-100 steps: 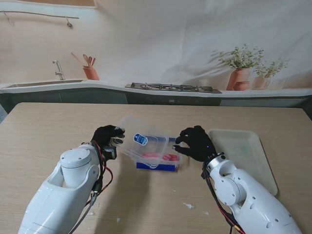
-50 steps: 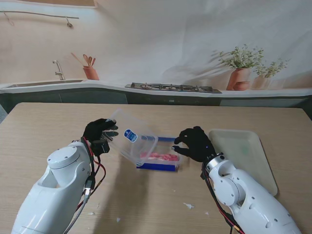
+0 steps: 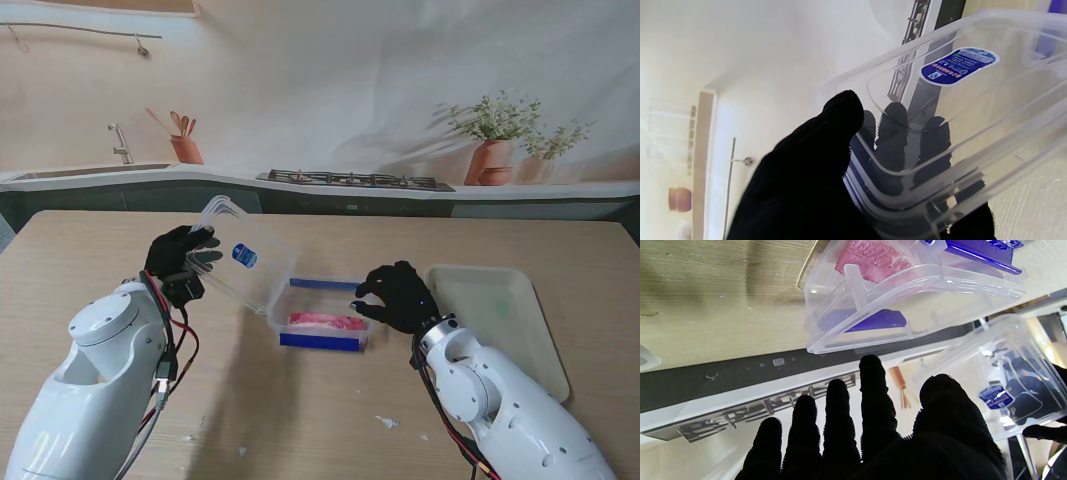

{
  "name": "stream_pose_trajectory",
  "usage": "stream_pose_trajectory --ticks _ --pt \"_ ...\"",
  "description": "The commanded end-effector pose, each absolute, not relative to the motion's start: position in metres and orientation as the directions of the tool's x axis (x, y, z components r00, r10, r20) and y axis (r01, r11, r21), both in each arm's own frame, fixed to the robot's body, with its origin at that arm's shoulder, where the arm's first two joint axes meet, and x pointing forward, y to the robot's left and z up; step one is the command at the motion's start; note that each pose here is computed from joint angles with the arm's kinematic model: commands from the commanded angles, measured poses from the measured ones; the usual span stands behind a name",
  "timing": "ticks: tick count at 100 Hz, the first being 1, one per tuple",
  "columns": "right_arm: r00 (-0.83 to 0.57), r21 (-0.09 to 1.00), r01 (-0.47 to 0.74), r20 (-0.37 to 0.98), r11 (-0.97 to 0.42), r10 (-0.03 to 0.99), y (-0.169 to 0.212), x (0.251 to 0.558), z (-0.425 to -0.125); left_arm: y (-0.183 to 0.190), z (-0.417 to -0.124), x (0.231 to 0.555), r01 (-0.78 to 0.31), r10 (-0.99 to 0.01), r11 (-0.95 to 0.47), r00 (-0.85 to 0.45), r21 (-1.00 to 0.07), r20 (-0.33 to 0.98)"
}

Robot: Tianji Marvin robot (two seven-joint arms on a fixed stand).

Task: Separate the bacon slices onto the tray

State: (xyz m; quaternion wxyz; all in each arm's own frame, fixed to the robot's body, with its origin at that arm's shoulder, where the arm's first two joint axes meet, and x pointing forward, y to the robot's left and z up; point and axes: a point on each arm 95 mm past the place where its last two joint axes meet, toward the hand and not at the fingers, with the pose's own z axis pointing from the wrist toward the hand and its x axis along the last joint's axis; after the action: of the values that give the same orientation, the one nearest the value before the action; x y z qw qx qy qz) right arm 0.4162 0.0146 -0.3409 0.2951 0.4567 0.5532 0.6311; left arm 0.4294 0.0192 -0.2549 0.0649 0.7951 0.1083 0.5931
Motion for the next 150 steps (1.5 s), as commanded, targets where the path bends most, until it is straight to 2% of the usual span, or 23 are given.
stream_pose_trajectory --ticks 1,30,49,77,110,150 --pt "-0.406 0.965 0.155 0.256 -0.211 0.877 0.018 0.415 -0.344 0.024 -0.248 0.428 0.099 0.267 -0.963 0.245 0.25 0.932" --pt "-0.406 0.965 0.164 0.254 -0.203 0.878 0.021 0.415 -0.346 0.047 -0.252 0.422 0.161 0.315 -0.945 0.206 0.286 0.926" --pt "-0.404 0.965 0.17 0.252 -0.199 0.879 0.022 0.416 -0.347 0.063 -0.263 0.419 0.209 0.31 -0.94 0.202 0.268 0.929" --pt "-0.403 0.966 0.168 0.251 -0.199 0.88 0.022 0.416 -0.348 0.067 -0.285 0.413 0.299 0.318 -0.923 0.236 0.243 0.918" --pt "-0.401 0.966 0.164 0.252 -0.202 0.881 0.02 0.417 -0.348 0.072 -0.311 0.414 0.364 0.286 -0.917 0.316 0.162 0.905" --pt "-0.403 0.965 0.166 0.253 -0.201 0.879 0.02 0.418 -0.348 0.083 -0.33 0.412 0.367 0.159 -0.93 0.416 -0.006 0.895"
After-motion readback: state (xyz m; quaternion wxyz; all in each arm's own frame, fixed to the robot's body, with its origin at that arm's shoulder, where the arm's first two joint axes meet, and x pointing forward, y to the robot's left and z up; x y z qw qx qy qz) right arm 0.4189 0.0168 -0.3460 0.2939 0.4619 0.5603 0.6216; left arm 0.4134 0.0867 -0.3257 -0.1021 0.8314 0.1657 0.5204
